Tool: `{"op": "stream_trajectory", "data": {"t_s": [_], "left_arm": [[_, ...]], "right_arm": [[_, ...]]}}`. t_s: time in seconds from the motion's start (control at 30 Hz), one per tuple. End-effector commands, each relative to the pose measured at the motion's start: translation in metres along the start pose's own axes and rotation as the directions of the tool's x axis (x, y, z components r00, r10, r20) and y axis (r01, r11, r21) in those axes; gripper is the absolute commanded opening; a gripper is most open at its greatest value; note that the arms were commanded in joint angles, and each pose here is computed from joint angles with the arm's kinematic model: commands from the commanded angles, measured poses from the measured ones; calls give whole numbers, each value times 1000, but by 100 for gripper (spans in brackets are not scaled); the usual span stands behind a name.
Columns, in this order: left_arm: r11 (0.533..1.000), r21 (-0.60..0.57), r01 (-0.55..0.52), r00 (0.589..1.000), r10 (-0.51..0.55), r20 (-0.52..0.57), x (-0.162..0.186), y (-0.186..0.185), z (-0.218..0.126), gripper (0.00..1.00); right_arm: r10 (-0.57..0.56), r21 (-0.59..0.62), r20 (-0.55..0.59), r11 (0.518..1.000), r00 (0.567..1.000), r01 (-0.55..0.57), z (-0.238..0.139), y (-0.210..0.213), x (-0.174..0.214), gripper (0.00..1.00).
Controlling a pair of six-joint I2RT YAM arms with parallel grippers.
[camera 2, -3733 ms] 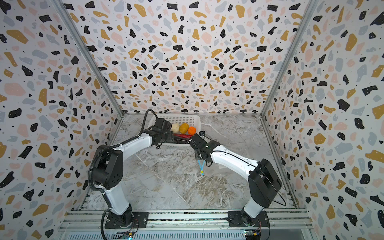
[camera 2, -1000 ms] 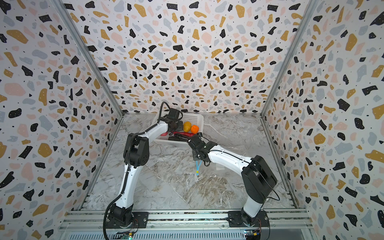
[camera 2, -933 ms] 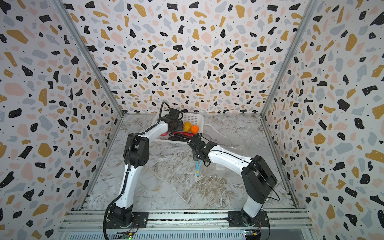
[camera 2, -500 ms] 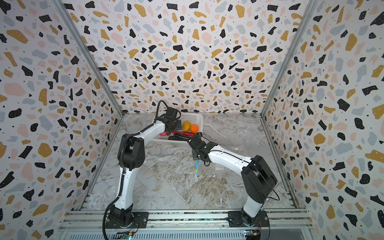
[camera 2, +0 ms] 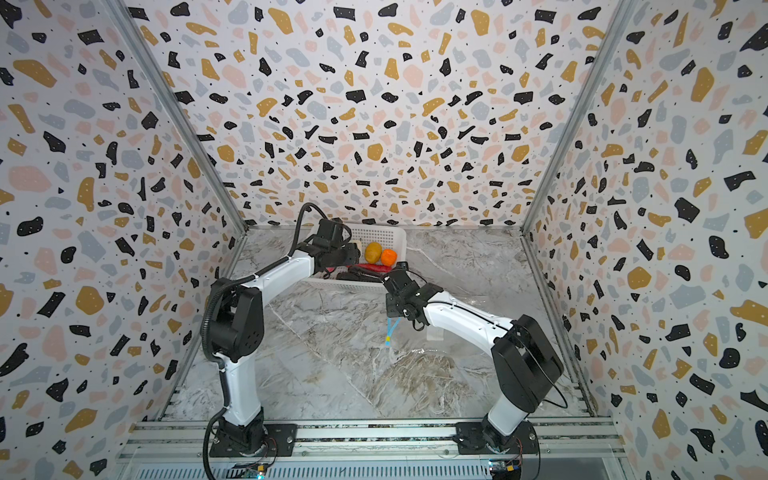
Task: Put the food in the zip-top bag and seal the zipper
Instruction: 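Carry the cream pear with the left gripper into the bag opening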
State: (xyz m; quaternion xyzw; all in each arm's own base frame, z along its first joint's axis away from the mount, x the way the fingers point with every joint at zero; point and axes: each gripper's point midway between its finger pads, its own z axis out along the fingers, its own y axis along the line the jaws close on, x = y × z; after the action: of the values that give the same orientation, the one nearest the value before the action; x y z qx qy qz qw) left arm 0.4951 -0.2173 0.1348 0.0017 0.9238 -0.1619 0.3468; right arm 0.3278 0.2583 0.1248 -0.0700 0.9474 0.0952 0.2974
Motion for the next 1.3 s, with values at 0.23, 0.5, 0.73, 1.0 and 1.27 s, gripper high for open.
{"op": "stream_trajectory", "data": {"t_s": [0.23,0.5,0.73,1.0,1.27], "left_arm": [[926,375,-46,999,47,8,61,-85,-87,35],[831,550,-90,994,107,2,109,-123,-123,32],[772,631,-72,994,107,-18,128,-144,-130,31],[761,648,-7,997,59,-59,148,-143,-117,31],[766,642,0,996,60,-71,153,-141,-110,31]], "right_arm": [[70,-133,93,989,993,-57,-25,-3,-17,0],[134,-268,143,959,981,-92,-39,-3,-27,0],[154,-306,183,947,971,-93,-52,-5,-33,0],[198,-362,244,927,949,-100,-71,-6,-40,0],[117,-399,320,917,940,22,-94,-4,-33,0]]}}
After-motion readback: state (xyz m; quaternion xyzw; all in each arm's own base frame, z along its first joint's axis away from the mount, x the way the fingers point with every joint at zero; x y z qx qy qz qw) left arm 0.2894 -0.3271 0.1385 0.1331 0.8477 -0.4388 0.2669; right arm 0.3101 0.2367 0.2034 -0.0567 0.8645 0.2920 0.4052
